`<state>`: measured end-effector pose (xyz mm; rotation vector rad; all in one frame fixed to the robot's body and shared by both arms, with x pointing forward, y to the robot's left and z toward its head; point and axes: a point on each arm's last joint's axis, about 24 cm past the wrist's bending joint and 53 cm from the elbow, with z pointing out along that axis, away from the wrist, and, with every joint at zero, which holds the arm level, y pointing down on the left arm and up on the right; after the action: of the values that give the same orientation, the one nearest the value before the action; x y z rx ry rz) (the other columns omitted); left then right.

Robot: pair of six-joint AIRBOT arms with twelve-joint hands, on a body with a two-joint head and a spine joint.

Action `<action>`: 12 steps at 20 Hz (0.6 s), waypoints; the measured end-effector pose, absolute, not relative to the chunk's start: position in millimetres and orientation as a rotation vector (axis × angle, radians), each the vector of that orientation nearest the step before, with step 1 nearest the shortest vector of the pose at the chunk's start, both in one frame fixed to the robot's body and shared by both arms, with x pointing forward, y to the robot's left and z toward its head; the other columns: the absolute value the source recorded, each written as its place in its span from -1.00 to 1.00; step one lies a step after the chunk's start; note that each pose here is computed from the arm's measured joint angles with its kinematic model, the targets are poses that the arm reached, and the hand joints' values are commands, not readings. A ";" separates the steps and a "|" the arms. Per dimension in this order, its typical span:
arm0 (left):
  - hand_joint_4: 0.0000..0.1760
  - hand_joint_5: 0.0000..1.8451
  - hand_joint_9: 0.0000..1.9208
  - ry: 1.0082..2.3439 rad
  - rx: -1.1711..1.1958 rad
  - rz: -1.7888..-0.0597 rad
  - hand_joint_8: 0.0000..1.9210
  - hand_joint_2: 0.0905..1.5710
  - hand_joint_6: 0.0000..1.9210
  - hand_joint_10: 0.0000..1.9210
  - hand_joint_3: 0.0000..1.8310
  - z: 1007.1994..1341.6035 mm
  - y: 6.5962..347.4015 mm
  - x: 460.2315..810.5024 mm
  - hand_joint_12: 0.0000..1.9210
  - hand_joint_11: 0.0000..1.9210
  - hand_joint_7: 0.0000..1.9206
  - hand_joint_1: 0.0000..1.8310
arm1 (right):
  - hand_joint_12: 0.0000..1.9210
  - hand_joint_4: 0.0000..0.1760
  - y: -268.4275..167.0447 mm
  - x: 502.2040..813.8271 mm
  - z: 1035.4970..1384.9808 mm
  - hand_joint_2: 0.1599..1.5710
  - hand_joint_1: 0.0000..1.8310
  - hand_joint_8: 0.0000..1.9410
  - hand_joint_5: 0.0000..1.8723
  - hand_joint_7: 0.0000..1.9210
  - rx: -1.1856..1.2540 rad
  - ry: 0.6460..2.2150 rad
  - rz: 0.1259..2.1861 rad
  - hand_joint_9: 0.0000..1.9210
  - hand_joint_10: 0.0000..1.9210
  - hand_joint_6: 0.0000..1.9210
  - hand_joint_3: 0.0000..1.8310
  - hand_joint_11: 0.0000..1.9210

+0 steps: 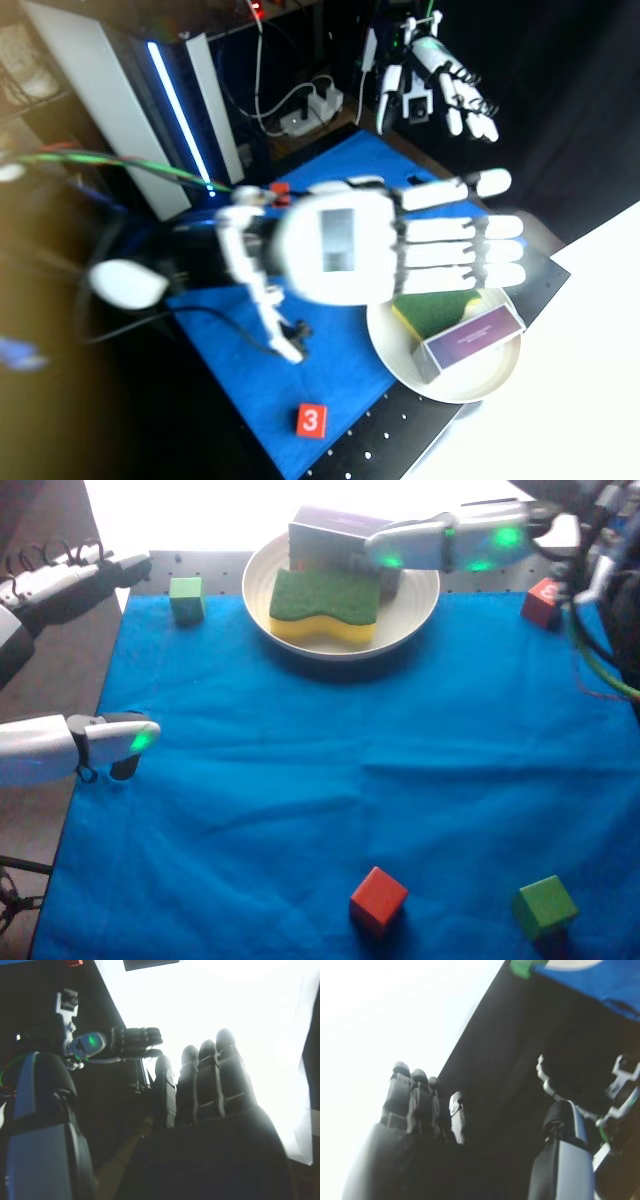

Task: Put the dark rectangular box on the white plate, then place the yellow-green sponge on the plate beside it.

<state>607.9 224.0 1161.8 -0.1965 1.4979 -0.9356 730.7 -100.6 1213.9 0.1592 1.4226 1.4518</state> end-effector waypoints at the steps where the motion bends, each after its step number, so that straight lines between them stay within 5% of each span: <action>1: 0.18 -0.75 -0.93 1.487 -0.198 -0.945 -0.99 0.14 -0.99 -1.00 -1.00 1164.4 222.8 606.4 -0.91 -0.92 -0.86 -0.11 | -1.00 1.00 -107.4 724.3 1211.5 0.01 -0.36 -1.00 -1.00 -1.00 0.163 1.421 1.458 -1.00 -1.00 -1.00 -1.00 -1.00; 2: 0.11 -0.75 -0.92 1.478 -0.196 -0.954 -1.00 0.15 -1.00 -1.00 -1.00 1166.6 221.8 605.5 -0.72 -0.98 -0.85 -0.10 | -1.00 1.00 -113.1 716.1 1209.2 0.01 -0.36 -1.00 -1.00 -1.00 0.169 1.417 1.470 -1.00 -1.00 -1.00 -1.00 -1.00; 3: -0.11 -0.76 -0.89 1.471 -0.193 -0.969 -1.00 0.15 -1.00 -1.00 -1.00 1168.7 220.0 604.3 -0.59 -1.00 -0.83 -0.12 | -1.00 0.83 -119.5 704.4 1207.8 0.00 -0.31 -1.00 -1.00 -1.00 0.186 1.397 1.501 -1.00 -1.00 -1.00 -1.00 -1.00; 4: -0.07 -0.75 -0.87 1.464 -0.197 -0.983 -1.00 0.15 -1.00 -0.99 -1.00 1170.5 219.2 603.5 -0.54 -1.00 -0.81 -0.12 | -1.00 0.62 -125.4 694.6 1207.1 -0.02 -0.31 -0.99 -1.00 -0.98 0.198 1.374 1.527 -1.00 -1.00 -1.00 -1.00 -1.00; 5: -0.32 -0.77 -0.86 1.459 -0.209 -0.997 -1.00 0.14 -1.00 -0.99 -1.00 1171.5 219.9 603.0 -0.53 -1.00 -0.83 -0.12 | -0.99 0.40 -132.7 683.3 1204.6 0.00 -0.23 -0.99 -1.00 -0.98 0.219 1.348 1.556 -1.00 -1.00 -1.00 -1.00 -0.97; 7: -0.46 -0.78 -0.85 1.448 -0.215 -1.007 -1.00 0.17 -1.00 -0.99 -1.00 1172.6 221.9 600.9 -0.46 -1.00 -0.83 -0.14 | -0.97 0.72 -142.2 667.9 1199.8 0.02 -0.16 -0.99 -1.00 -0.97 0.253 1.324 1.588 -0.99 -1.00 -1.00 -1.00 -0.93; 8: -0.18 -0.79 -0.83 1.434 -0.221 -1.017 -1.00 0.16 -1.00 -0.99 -1.00 1174.8 222.0 600.3 -0.36 -1.00 -0.82 -0.19 | -0.97 0.76 -148.6 660.4 1195.5 0.02 -0.19 -0.99 -1.00 -0.96 0.267 1.324 1.593 -1.00 -1.00 -1.00 -1.00 -0.94; 9: 0.38 -0.83 -0.86 1.415 -0.222 -1.038 -1.00 0.18 -1.00 -1.00 -1.00 1179.2 220.3 597.8 -0.31 -1.00 -0.84 -0.38 | -0.99 0.79 -157.2 650.6 1195.5 0.05 -0.17 -1.00 -1.00 -0.98 0.289 1.305 1.606 -1.00 -1.00 -1.00 -0.99 -0.99; 10: 0.48 -0.88 -0.88 1.388 -0.211 -1.056 -1.00 0.21 -1.00 -1.00 -0.99 1185.6 218.6 594.8 -0.36 -1.00 -0.87 -0.46 | -1.00 0.49 -167.1 642.0 1197.6 0.06 -0.17 -1.00 -1.00 -0.98 0.306 1.284 1.613 -1.00 -1.00 -1.00 -0.99 -1.00; 11: 0.89 -0.91 -0.90 1.369 -0.209 -1.068 -1.00 0.30 -1.00 -1.00 -0.99 1189.9 217.7 592.6 -0.47 -1.00 -0.90 -0.57 | -1.00 0.90 -176.9 635.6 1199.5 0.03 -0.22 -1.00 -1.00 -1.00 0.317 1.267 1.610 -1.00 -1.00 -1.00 -1.00 -1.00; 12: 0.98 -0.93 -0.92 1.342 -0.210 -1.081 -0.99 0.35 -1.00 -0.99 -0.99 1195.3 217.7 589.2 -0.61 -1.00 -0.94 -0.59 | -1.00 0.93 -188.9 629.0 1201.6 0.03 -0.24 -0.99 -1.00 -0.98 0.334 1.244 1.606 -1.00 -1.00 -1.00 -1.00 -1.00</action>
<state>589.2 217.7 1195.3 -0.2096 1.3423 -1.0808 629.0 -188.9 1201.6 0.3345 1.2439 1.6058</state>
